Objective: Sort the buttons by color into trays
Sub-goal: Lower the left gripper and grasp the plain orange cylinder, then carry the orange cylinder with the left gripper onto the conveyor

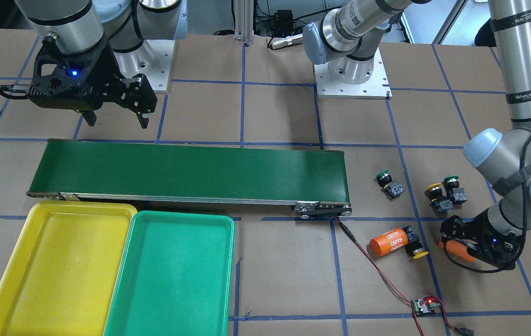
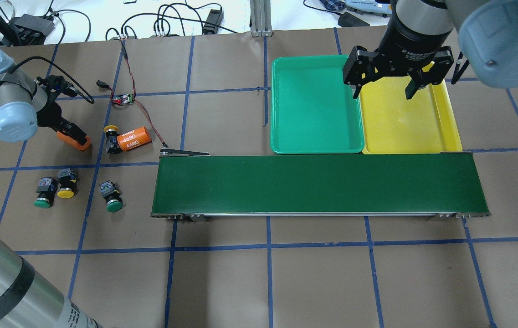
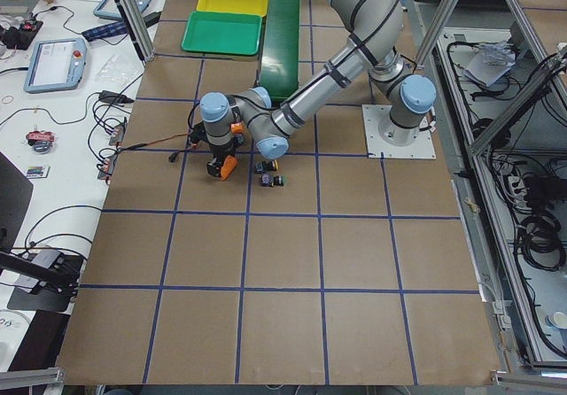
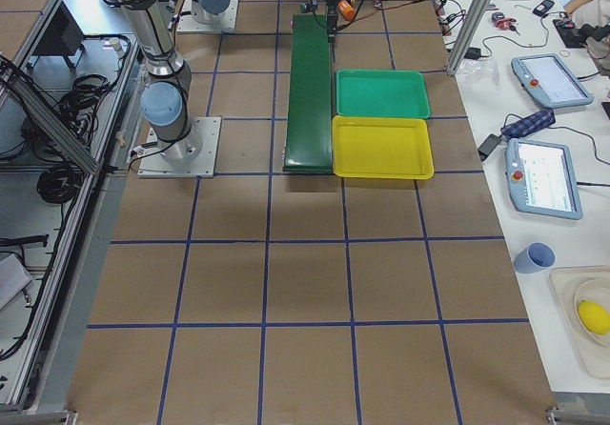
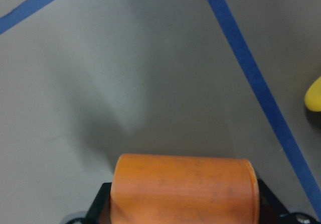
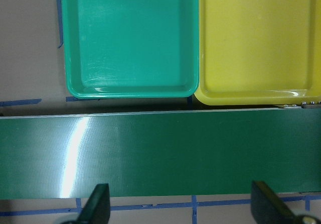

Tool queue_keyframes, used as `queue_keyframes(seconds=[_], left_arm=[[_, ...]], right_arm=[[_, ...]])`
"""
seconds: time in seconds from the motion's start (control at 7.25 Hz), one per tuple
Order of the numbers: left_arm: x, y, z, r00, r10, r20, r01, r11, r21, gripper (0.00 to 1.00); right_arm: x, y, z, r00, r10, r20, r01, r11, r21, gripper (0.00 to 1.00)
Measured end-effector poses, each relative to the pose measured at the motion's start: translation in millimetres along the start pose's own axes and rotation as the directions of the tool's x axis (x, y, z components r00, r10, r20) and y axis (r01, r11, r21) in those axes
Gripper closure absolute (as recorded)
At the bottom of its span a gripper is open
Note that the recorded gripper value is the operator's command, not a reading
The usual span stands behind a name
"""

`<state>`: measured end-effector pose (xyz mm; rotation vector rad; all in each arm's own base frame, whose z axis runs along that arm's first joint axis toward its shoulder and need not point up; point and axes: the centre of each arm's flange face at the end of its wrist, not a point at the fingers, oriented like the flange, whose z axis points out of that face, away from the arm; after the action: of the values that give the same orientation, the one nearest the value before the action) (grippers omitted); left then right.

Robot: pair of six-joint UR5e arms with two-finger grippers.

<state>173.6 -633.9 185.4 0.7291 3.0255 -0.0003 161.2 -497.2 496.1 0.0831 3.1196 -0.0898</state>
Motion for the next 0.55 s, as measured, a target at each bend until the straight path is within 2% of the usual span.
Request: queue_keyframes(seconds=[0.28,0.55], left_arm=[[11.4,0.2,-34.2,0.996,-0.089,-0.023,0.089,0.996,-0.007,1.0],[46.9,3.8,-91.1,0.961,-0.263,-0.089,0.264,0.965,-0.009,1.0]], right_arm=[[0.0,0.2,1.1,1.0,0.0,0.0,0.0,1.0,-0.002,0.0],[0.0,0.4,2.8,1.0,0.0,0.0,0.0,1.0,-0.002,0.0]])
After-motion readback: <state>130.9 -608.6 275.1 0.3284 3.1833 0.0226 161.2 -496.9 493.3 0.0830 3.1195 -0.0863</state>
